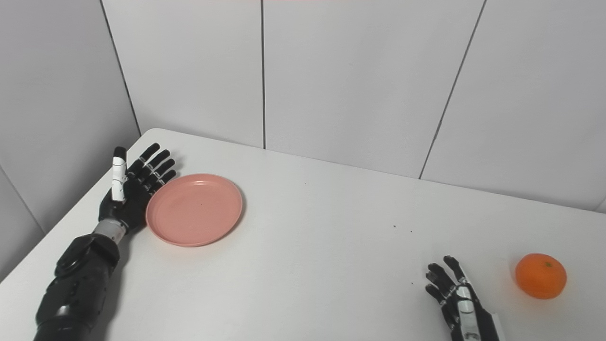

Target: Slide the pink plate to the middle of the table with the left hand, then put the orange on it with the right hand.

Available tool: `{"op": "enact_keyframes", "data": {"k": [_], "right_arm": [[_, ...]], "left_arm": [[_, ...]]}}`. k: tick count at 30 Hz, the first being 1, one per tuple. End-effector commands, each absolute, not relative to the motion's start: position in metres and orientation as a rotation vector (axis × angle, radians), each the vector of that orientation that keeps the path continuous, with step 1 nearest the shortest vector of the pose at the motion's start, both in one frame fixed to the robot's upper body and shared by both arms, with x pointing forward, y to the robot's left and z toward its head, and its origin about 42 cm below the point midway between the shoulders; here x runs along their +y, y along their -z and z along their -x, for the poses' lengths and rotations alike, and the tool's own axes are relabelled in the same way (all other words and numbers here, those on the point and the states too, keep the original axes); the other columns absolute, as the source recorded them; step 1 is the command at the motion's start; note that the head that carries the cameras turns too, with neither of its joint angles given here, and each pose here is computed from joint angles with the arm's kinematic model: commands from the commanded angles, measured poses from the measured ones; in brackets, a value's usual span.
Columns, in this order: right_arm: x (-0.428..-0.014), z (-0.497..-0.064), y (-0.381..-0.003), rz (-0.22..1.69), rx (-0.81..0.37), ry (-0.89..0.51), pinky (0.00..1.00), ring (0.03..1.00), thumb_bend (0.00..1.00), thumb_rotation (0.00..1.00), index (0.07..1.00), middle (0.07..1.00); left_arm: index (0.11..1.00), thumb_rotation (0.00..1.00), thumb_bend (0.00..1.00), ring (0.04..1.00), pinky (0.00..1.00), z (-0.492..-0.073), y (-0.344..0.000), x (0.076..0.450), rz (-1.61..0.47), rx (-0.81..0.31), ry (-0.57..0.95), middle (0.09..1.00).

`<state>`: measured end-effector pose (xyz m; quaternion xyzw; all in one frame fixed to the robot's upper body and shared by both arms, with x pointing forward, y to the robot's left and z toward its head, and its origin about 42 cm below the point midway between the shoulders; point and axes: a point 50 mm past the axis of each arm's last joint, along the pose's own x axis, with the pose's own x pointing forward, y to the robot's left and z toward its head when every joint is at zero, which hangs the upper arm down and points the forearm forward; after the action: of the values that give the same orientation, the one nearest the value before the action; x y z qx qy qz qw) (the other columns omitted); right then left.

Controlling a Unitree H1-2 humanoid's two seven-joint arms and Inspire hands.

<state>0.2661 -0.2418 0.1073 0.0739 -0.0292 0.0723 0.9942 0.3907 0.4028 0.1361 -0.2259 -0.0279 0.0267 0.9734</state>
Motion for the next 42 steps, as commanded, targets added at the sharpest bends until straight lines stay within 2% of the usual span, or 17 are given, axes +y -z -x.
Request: {"op": "enact_keyframes", "data": {"k": [1,6,18,26,29,36,42], "right_arm": [[-0.231,-0.247,-0.077,-0.201,0.08,-0.134,0.87,0.855,0.8,0.88,0.899,0.833],[-0.231,-0.246,-0.078,-0.2,0.081,-0.133,0.87,0.857,0.8,0.87,0.902,0.835],[-0.23,-0.247,-0.079,-0.194,0.08,-0.138,0.86,0.846,0.8,0.87,0.9,0.827],[-0.229,-0.246,-0.081,-0.191,0.082,-0.138,0.87,0.854,0.81,0.86,0.899,0.829],[-0.228,-0.246,-0.081,-0.189,0.083,-0.141,0.87,0.855,0.82,0.86,0.899,0.833],[-0.226,-0.246,-0.083,-0.184,0.08,-0.145,0.86,0.85,0.82,0.86,0.9,0.829],[-0.224,-0.246,-0.084,-0.185,0.078,-0.148,0.86,0.847,0.83,0.85,0.897,0.823]], "left_arm": [[0.867,0.8,0.88,0.875,0.88,-0.391,-0.134,0.4,0.481,-0.036,-0.036,0.86],[0.902,0.78,0.9,0.884,0.87,-0.388,-0.133,0.394,0.51,-0.031,-0.012,0.872],[0.852,0.79,0.89,0.871,0.85,-0.378,-0.138,0.371,0.496,0.004,0.006,0.856],[0.851,0.78,0.91,0.878,0.91,-0.374,-0.144,0.347,0.509,0.024,0.034,0.869],[0.865,0.79,0.91,0.863,0.84,-0.375,-0.146,0.338,0.504,0.024,0.042,0.834],[0.852,0.81,0.88,0.86,0.9,-0.379,-0.144,0.316,0.518,0.035,0.038,0.839],[0.824,0.82,0.89,0.858,0.89,-0.382,-0.135,0.304,0.509,0.051,0.015,0.846]]}}
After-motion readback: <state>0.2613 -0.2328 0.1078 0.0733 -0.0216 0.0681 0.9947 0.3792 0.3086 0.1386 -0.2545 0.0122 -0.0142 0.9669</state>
